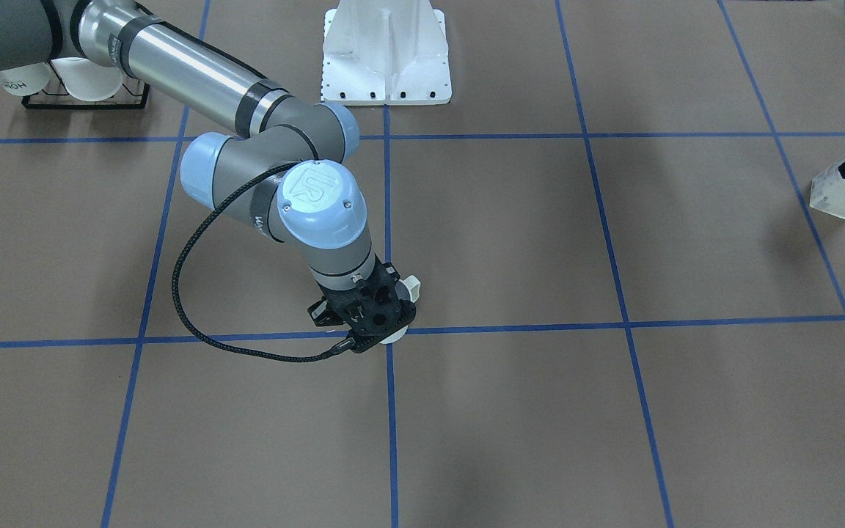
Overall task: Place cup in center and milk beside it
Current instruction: 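Lower the mug onto the center grid crossing and open the right gripper, then lift the right gripper away from the mug and retract it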
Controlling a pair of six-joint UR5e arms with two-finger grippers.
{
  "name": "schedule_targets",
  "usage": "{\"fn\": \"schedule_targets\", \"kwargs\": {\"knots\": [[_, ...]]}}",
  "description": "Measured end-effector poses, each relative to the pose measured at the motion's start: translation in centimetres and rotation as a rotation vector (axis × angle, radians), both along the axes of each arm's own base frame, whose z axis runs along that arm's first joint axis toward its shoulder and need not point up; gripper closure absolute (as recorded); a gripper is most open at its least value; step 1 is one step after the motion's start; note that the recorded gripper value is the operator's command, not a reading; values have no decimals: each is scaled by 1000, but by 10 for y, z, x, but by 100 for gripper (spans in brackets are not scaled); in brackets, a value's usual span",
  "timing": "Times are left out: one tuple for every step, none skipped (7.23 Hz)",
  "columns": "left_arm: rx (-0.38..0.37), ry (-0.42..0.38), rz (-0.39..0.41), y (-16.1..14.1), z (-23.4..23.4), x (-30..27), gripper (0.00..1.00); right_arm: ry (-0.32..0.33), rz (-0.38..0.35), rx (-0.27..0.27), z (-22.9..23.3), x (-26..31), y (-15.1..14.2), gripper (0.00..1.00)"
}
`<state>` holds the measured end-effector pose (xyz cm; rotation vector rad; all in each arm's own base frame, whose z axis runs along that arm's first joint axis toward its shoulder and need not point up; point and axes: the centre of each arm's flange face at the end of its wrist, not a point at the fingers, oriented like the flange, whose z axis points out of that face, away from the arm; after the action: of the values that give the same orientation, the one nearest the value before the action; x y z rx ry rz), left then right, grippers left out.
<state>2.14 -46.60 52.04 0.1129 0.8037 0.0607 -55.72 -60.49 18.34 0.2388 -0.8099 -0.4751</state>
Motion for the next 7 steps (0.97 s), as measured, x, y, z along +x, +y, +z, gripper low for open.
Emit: {"fn": "schedule_targets", "kwargs": {"knots": [[-2,0,-1,0,0,0,2,-8,4,4,-6,2,-2,0],[-10,0,-4,1,3,0,2,-20,9,7,-12,10,-7,0],[-31,-4,-6,9,13,-3,2,-37,19,4,-17,27,-16,0],[-72,-11,-21,23,31,-12,2,-53,34,-9,-14,52,-26,0],[-128,-14,-79,35,47,-32,2,-55,55,-29,6,84,-29,0],[-195,-10,-168,47,62,-59,2,-41,79,-48,36,116,-26,0],[-260,7,-241,60,80,-82,3,-25,101,-62,66,145,-23,0]]}}
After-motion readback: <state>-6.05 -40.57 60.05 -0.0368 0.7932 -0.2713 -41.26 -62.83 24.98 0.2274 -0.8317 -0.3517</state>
